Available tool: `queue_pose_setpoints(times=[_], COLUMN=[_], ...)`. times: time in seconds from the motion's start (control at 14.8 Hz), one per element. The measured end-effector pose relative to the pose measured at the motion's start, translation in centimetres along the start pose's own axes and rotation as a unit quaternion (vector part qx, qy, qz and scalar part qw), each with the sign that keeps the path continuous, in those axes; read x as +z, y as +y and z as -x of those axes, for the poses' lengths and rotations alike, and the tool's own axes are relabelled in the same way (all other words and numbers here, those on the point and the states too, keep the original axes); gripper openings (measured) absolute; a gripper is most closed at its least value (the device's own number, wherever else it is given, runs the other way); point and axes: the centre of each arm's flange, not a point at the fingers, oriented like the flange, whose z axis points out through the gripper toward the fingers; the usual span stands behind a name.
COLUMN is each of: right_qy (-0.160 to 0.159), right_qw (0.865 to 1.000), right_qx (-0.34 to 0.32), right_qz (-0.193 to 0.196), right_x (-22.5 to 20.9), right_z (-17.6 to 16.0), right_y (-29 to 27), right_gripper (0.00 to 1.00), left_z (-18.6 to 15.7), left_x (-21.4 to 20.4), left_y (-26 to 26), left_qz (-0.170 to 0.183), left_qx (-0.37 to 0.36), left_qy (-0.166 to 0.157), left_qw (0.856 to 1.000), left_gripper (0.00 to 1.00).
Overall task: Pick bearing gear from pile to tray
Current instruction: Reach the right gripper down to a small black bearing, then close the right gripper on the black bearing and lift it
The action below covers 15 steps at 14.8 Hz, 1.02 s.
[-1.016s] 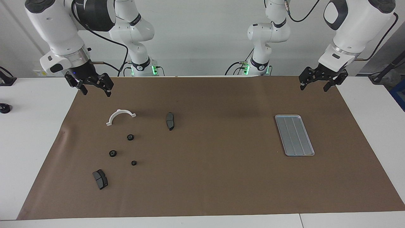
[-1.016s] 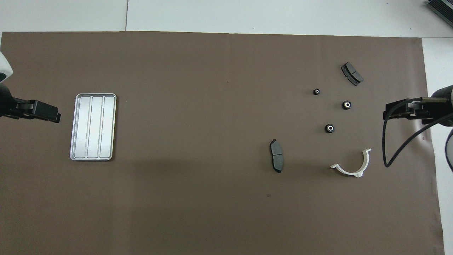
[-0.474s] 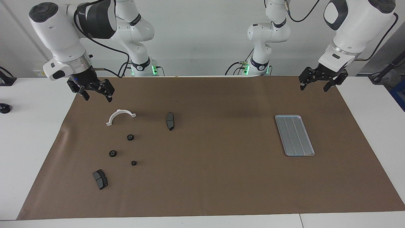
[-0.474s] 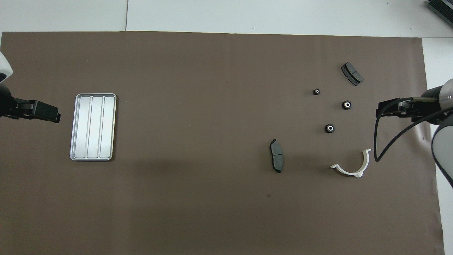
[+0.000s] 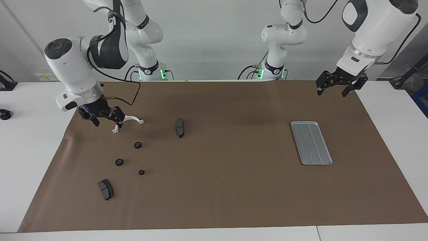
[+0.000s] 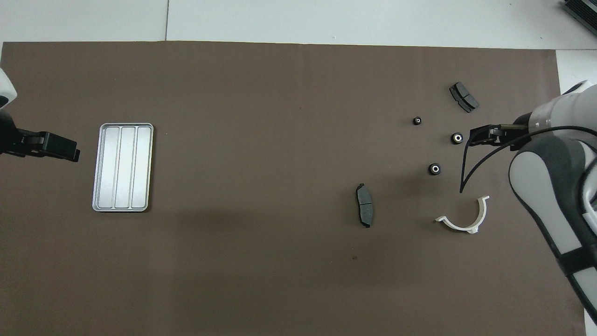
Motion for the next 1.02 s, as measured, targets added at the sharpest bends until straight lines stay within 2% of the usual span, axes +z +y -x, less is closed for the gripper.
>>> queue_pose_setpoints(times=[0.14,0.54,0.75,1.02], right_qy=[0.002,0.051,0.052,0.056], right_qw=[1.0,0.997,0.998,0.997], right_qx=[-0.016,-0.053,-0.044,-0.042], right_qz=[0.003,0.018,0.009,0.008], right_x=[3.4,11.7,15.0,16.3], right_z=[-0.4,-2.1,-2.3,-2.8], right_y=[0.1,2.5,2.0,1.8], right_gripper=[1.0,1.0,1.0,1.0], left_z=[0.0,0.0,0.0,0.0], left_x=[0.0,0.0,0.0,0.0], left_y=[0.0,0.0,0.0,0.0], left_qz=[0.0,0.0,0.0,0.0], left_qx=[0.0,0.0,0.0,0.0], left_qy=[0.0,0.0,0.0,0.0], left_qw=[1.0,1.0,1.0,1.0], left_gripper=[1.0,1.0,1.0,1.0])
